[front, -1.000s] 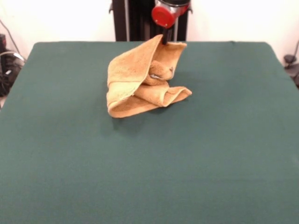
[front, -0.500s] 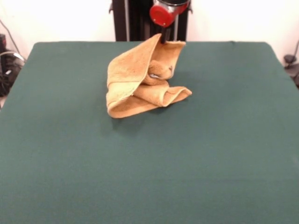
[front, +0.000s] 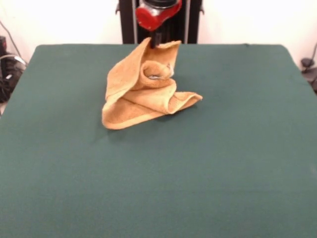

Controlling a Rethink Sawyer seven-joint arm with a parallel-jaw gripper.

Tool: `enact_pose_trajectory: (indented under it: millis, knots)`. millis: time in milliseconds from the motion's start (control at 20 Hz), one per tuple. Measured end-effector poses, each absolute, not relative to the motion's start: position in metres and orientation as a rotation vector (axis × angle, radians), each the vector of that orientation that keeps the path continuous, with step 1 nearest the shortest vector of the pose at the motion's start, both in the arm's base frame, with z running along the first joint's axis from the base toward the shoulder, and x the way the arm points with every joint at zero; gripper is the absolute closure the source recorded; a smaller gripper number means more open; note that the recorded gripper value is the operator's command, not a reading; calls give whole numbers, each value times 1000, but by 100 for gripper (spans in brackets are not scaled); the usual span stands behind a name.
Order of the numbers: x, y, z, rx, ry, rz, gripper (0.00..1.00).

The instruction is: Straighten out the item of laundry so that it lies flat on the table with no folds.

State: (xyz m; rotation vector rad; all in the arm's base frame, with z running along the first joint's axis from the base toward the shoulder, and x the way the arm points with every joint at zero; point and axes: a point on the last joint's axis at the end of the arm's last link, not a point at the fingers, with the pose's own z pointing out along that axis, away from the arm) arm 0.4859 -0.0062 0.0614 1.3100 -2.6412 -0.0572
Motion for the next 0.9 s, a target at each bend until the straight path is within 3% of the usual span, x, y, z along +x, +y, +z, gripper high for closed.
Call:
enact_pose_trajectory:
  millis: [900]
  knots:
    - [535,-110,56,1238,-2653,-7,100]
